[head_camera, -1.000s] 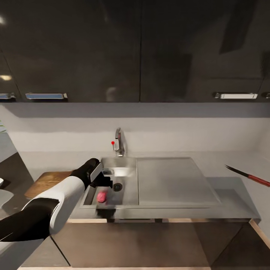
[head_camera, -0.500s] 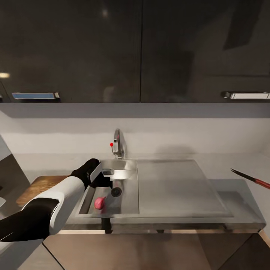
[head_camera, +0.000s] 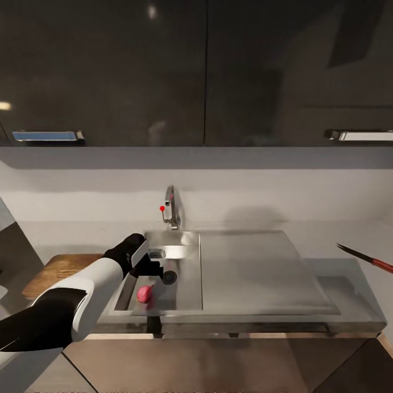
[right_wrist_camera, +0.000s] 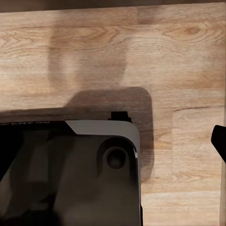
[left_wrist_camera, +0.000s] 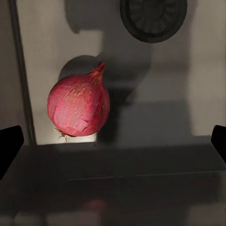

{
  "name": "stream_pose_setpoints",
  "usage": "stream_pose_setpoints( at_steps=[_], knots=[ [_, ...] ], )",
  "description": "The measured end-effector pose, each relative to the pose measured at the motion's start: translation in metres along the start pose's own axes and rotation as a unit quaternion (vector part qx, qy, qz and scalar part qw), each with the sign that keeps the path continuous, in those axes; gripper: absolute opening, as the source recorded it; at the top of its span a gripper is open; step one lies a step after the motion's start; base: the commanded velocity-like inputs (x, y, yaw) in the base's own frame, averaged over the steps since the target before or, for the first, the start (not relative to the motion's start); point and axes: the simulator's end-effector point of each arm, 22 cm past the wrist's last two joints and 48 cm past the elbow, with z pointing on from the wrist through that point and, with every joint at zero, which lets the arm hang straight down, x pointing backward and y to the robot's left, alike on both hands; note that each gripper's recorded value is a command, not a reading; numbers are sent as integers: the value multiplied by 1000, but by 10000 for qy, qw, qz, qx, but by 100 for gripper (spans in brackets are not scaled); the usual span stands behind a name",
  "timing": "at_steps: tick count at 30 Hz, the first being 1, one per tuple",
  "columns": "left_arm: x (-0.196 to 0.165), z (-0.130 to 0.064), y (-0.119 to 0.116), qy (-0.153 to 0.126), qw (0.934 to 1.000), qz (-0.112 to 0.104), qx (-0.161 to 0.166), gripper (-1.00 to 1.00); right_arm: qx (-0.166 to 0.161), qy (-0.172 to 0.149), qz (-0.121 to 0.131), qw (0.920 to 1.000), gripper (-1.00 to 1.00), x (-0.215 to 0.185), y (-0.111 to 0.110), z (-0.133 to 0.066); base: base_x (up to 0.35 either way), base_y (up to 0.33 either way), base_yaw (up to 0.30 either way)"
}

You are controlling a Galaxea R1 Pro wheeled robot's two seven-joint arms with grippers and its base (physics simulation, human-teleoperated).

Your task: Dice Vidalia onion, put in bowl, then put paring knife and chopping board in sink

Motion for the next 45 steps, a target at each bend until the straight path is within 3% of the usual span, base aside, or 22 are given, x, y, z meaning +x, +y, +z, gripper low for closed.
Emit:
stream_pose_setpoints(
  at_steps=[40,45],
  knots=[
    [18,43,4,292,9996,-27,-35,100,21,316,-4,9995,100,26,-2,4,0,0,0],
    [17,46,15,293,9995,-55,-107,100,22,356,-5,9994,100,30,-2,4,0,0,0]
  ],
)
